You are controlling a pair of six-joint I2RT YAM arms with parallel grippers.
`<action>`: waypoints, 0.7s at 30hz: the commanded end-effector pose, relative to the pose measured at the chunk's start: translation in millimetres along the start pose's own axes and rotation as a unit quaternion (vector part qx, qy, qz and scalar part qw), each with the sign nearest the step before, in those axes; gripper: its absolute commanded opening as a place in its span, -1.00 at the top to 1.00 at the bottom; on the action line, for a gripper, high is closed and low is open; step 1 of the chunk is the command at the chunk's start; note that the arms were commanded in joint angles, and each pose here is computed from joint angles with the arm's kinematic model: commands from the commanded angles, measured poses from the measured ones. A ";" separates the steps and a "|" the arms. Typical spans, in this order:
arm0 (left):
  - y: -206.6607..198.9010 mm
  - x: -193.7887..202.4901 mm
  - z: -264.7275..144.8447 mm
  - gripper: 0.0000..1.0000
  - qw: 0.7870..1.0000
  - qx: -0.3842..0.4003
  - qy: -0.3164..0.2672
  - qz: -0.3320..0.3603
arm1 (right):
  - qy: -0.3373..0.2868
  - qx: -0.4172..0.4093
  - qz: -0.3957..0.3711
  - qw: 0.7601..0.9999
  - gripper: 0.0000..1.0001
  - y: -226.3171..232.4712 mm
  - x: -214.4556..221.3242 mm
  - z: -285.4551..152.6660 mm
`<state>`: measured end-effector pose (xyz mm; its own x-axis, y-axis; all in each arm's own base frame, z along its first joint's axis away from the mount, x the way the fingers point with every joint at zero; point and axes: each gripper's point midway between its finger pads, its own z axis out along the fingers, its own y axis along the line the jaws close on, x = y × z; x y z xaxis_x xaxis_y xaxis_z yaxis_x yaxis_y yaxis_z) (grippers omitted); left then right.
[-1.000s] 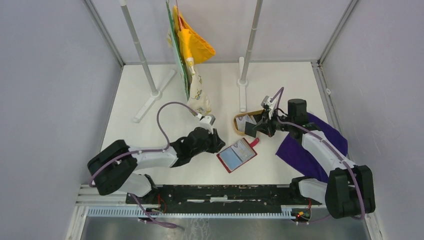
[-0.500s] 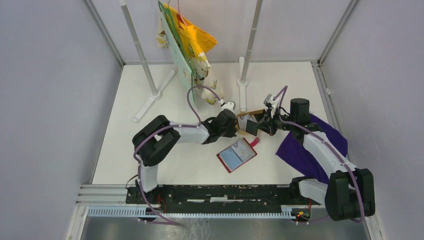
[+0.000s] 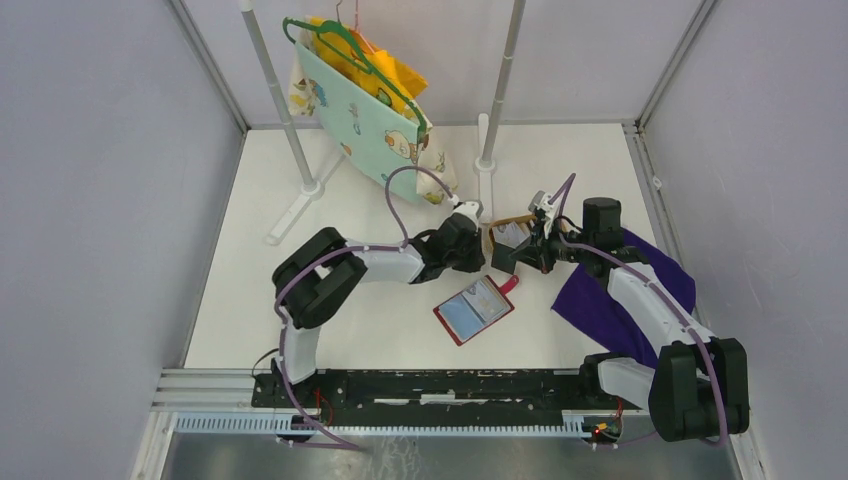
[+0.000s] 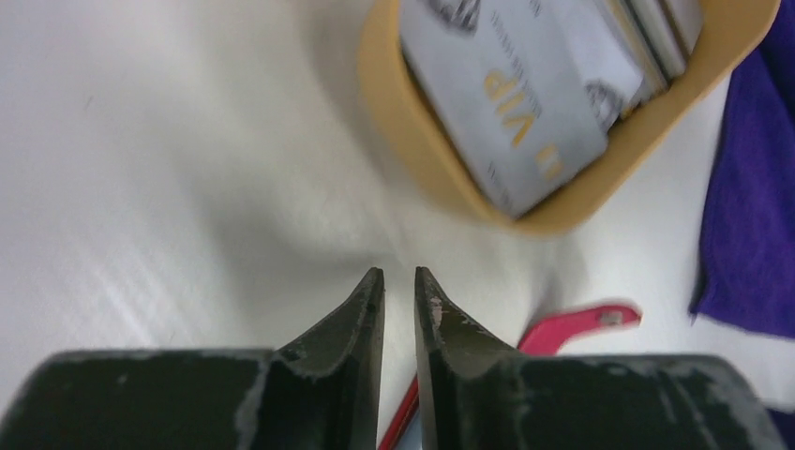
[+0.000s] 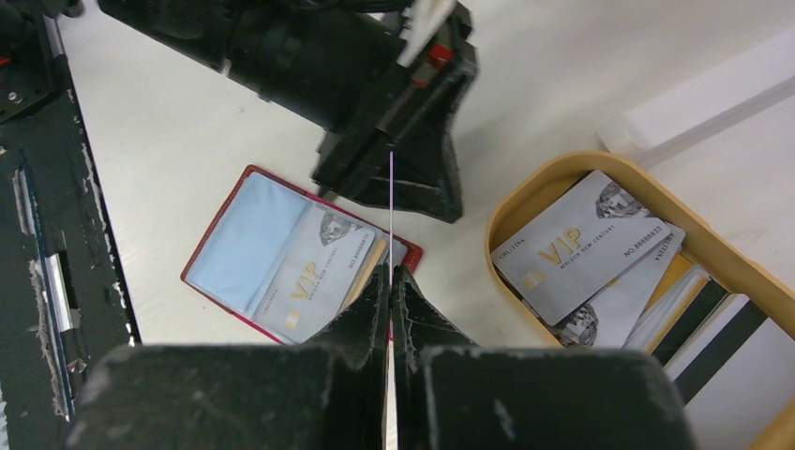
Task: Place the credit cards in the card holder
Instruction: Move the card holder to the center of the board.
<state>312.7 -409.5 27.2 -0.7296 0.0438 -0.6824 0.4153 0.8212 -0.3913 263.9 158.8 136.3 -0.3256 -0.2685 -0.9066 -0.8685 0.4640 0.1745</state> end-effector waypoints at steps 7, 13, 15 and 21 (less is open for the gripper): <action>-15.7 10.0 -106.8 0.48 0.996 0.069 -0.043 0.026 | -0.029 -0.028 -0.042 0.998 1.00 8.8 -23.0 -4.2; -38.5 58.8 -156.0 0.12 0.984 0.127 -0.040 0.114 | -0.029 -0.031 -0.037 0.998 1.00 9.1 -21.4 -2.7; -43.5 73.8 -161.3 0.01 0.979 0.128 -0.038 0.154 | -0.029 -0.032 -0.034 0.998 1.00 8.9 -20.7 -2.3; -51.1 93.7 -146.0 -0.16 0.960 0.050 -0.033 0.272 | -0.027 -0.031 -0.032 0.999 1.00 8.2 -18.9 -1.5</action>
<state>128.4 -353.8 70.5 -0.5219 0.3086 -0.7952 0.7515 0.6074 -0.2574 255.7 163.9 139.3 -0.3088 -0.2615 -0.9145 -0.8927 0.4116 0.1837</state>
